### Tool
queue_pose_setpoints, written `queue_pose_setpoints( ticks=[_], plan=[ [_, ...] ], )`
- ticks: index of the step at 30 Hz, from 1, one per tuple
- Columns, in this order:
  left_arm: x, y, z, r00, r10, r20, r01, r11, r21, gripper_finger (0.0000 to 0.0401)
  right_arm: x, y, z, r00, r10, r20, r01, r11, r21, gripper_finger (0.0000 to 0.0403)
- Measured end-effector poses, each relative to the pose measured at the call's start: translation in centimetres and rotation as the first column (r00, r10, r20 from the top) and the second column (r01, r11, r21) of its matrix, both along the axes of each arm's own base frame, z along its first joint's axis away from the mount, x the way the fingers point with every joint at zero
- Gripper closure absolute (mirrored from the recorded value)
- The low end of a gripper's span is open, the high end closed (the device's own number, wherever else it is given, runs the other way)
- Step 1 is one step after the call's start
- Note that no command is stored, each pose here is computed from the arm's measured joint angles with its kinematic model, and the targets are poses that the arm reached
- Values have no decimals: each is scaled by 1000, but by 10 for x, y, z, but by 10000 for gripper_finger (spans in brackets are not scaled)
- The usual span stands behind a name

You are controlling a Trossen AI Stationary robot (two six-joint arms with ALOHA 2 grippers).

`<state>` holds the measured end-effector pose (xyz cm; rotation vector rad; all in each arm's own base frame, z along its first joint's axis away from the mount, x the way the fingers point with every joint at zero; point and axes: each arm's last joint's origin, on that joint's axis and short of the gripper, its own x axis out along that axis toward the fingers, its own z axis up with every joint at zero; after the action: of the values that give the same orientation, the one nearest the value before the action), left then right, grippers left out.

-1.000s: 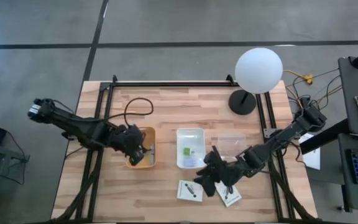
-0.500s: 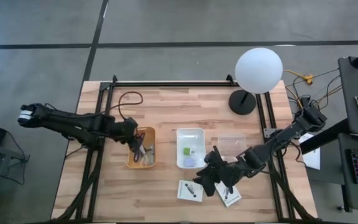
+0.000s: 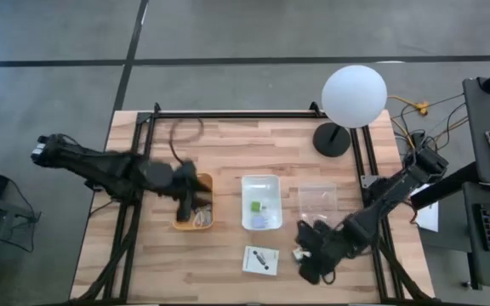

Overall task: Pick and place items into bin
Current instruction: Put the left white card reader box into the transparent bin

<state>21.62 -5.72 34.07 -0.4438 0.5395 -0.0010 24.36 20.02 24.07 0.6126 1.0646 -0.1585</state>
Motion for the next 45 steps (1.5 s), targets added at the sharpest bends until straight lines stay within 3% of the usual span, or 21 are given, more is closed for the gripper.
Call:
queue_pose_setpoints(
  ticks=[2,5,8,12,17,21,28,32,36,39,45],
  plan=[
    [23,-26,-8,997,-76,-33,77,996,45,237,-15,7,-8,993,-43,-113,44,999,7,218],
    [61,-65,-36,975,-178,-135,194,973,122,272,-32,22,-10,981,-108,-160,117,992,50,220],
    [96,-91,-77,936,-206,-285,257,954,156,319,-43,37,-16,956,-199,-215,223,970,94,235],
    [135,-108,-78,947,-217,-236,252,959,127,389,-56,54,-38,903,-317,-288,351,934,73,282],
    [171,-121,-87,951,-225,-212,251,963,100,397,-59,65,-67,841,-427,-332,451,892,-4,351],
    [194,-131,-66,968,-236,-80,243,967,83,400,-59,65,-80,796,-516,-316,513,853,-101,387],
    [233,-143,-99,963,-247,-107,255,964,69,401,-70,57,-79,724,-633,-274,593,774,-222,394],
    [244,-143,-111,959,-253,-125,255,967,-3,401,-68,61,-83,750,-590,-299,559,807,-191,394],
    [245,-144,-132,949,-244,-198,246,969,-16,401,-61,69,-94,776,-560,-288,544,827,-142,394],
    [244,-146,-132,947,-245,-209,247,969,-21,401,-51,74,-98,801,-547,-244,543,835,-89,394],
    [230,-154,-147,908,-224,-355,232,972,-19,401,-27,78,-94,875,-470,-114,469,882,-35,394]
  ],
)
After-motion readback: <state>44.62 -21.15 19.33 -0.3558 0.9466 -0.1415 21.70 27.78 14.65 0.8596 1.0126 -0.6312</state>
